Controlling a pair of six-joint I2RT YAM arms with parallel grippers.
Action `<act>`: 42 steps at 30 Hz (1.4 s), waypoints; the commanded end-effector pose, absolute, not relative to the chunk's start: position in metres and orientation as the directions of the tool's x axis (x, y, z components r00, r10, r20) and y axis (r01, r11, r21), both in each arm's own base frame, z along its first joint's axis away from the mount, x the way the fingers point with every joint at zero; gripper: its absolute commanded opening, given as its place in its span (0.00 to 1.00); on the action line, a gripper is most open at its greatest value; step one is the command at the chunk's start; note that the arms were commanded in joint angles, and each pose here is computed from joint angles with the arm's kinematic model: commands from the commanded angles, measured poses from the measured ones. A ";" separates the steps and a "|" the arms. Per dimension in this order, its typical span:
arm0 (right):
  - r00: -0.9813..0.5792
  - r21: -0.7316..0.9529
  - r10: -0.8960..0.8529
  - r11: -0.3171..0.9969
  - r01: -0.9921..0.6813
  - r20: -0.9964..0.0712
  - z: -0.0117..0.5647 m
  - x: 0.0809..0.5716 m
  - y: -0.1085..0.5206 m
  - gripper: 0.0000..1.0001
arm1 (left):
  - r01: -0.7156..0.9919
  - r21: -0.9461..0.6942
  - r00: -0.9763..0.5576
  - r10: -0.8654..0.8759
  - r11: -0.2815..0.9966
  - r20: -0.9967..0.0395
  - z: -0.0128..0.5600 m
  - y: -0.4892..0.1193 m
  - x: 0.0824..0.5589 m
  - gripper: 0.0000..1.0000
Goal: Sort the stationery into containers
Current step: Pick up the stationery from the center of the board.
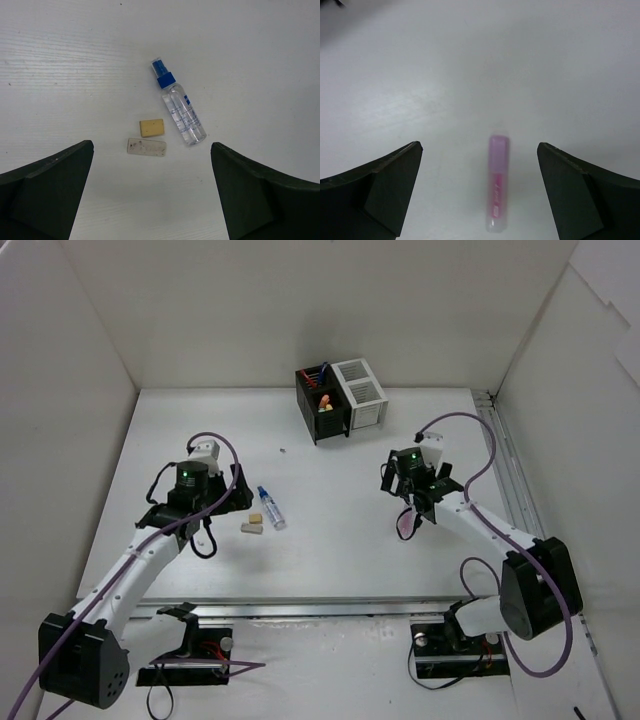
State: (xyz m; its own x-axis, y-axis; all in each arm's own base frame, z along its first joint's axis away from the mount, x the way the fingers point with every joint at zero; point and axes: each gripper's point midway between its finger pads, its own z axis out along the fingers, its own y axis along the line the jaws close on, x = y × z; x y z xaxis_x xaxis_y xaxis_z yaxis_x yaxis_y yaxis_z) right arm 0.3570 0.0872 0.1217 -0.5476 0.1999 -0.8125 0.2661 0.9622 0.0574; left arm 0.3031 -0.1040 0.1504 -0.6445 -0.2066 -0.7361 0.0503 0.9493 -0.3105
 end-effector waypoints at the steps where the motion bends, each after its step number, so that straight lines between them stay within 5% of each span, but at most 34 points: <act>1: -0.663 0.089 0.296 0.940 0.328 -0.687 0.083 0.331 0.080 0.98 | 0.022 -0.323 -0.578 -0.251 0.946 -0.776 0.176 -0.099 0.309 1.00; 7: -0.765 0.078 0.307 0.944 0.321 -0.565 0.041 0.327 0.078 0.92 | -0.010 -0.329 -0.577 -0.275 0.944 -0.769 0.175 -0.094 0.301 1.00; 11: -0.794 0.075 0.304 0.947 0.313 -0.527 0.029 0.325 0.082 0.71 | -0.032 -0.314 -0.575 -0.275 0.949 -0.771 0.177 -0.089 0.299 1.00; 15: -0.790 0.087 0.317 0.943 0.321 -0.525 0.029 0.324 0.082 0.60 | -0.041 -0.304 -0.577 -0.271 0.952 -0.771 0.176 -0.086 0.298 1.00; 17: -0.794 0.086 0.310 0.946 0.312 -0.523 0.029 0.323 0.082 0.38 | -0.041 -0.305 -0.576 -0.273 0.951 -0.771 0.177 -0.087 0.299 1.00; 22: -0.805 0.087 0.280 0.957 0.276 -0.523 0.031 0.325 0.084 0.10 | -0.075 -0.276 -0.557 -0.270 0.958 -0.786 0.176 -0.078 0.301 1.00; 27: -0.769 0.074 0.170 0.985 0.159 -0.616 0.069 0.347 0.094 0.01 | -0.078 -0.272 -0.547 -0.269 0.959 -0.793 0.176 -0.076 0.300 1.00; 34: -0.375 0.063 0.015 0.991 -0.116 -0.927 0.211 0.417 0.155 0.00 | -0.061 -0.290 -0.570 -0.272 0.955 -0.775 0.171 -0.084 0.306 1.00; 42: 0.116 -0.047 -0.009 0.946 -0.321 -0.993 0.335 0.494 0.224 0.00 | -0.059 -0.293 -0.581 -0.272 0.954 -0.767 0.172 -0.088 0.313 1.00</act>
State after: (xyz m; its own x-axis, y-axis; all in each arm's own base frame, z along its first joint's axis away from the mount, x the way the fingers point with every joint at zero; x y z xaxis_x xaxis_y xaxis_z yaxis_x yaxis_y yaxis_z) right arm 0.4607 0.1974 0.2510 -0.1986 -0.0136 -0.9800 -0.2638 0.9637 0.0401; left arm 0.2959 -0.0802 0.1426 -0.6454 -0.2443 -0.7238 -0.0831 0.9643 -0.2513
